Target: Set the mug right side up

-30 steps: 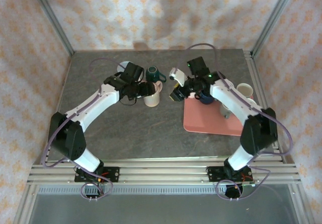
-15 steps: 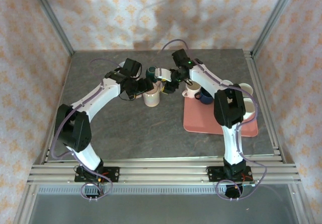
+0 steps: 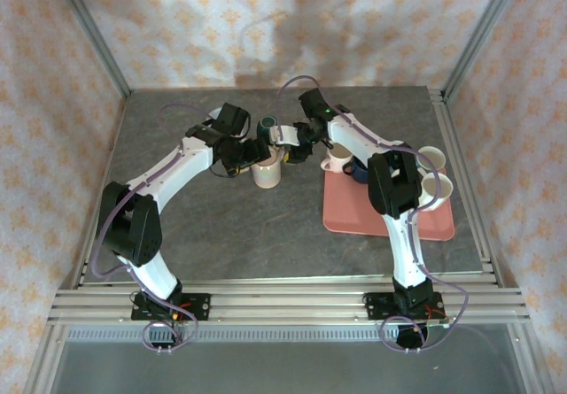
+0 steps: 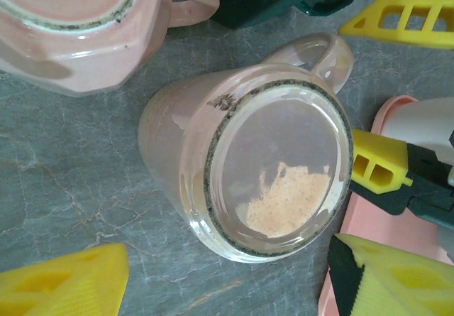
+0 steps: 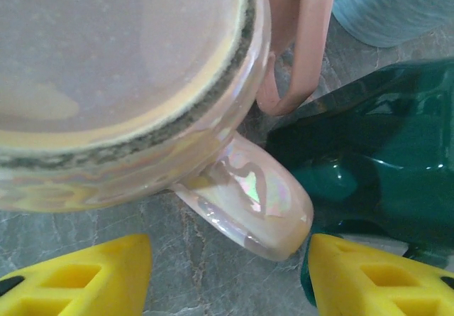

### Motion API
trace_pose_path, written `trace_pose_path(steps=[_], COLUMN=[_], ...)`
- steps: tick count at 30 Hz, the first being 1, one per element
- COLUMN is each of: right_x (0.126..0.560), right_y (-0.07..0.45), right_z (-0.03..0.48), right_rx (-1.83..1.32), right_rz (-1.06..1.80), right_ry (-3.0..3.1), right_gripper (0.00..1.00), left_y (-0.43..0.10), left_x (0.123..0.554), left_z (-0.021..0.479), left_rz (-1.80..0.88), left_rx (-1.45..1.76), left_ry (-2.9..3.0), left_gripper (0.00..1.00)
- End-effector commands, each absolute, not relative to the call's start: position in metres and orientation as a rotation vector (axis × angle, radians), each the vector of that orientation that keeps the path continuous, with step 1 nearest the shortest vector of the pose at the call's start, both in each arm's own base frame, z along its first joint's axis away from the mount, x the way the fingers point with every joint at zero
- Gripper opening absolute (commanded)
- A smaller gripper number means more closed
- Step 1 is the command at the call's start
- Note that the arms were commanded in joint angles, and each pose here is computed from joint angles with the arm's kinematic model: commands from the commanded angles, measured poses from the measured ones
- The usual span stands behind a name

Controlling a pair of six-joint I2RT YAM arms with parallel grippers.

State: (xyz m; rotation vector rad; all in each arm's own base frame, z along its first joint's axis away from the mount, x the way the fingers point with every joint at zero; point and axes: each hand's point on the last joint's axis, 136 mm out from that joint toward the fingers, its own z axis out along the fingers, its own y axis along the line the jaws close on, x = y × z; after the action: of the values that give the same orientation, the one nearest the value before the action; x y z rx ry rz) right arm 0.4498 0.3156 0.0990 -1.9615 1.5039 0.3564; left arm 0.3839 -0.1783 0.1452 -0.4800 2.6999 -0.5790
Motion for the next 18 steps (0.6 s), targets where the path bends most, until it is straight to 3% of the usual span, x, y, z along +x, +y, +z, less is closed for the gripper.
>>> trace_pose_path(steps=[1,8,18], right_x=[0.464,0.451,0.422], right_y=[0.324,0.332,0.329], right_z=[0.118,0.112,0.099], right_rx=[-1.929,-2.001,-2.133], right_rz=[0.303,0.365,0.415], right_ry=[1.405,1.339,1.305], right_gripper=[0.61,0.59,0.48], left_y=[-0.177,-0.176,-0.172], left_x=[0.378,0.372,0.371], left_z=[0.146,0.138,0.135], left_rz=[-0.573,-0.571,-0.556], left_rx=[-0.506,-0.527,-0.555], left_ry=[2.717,2.732,2.734], left_gripper=[0.75,0.75,0.75])
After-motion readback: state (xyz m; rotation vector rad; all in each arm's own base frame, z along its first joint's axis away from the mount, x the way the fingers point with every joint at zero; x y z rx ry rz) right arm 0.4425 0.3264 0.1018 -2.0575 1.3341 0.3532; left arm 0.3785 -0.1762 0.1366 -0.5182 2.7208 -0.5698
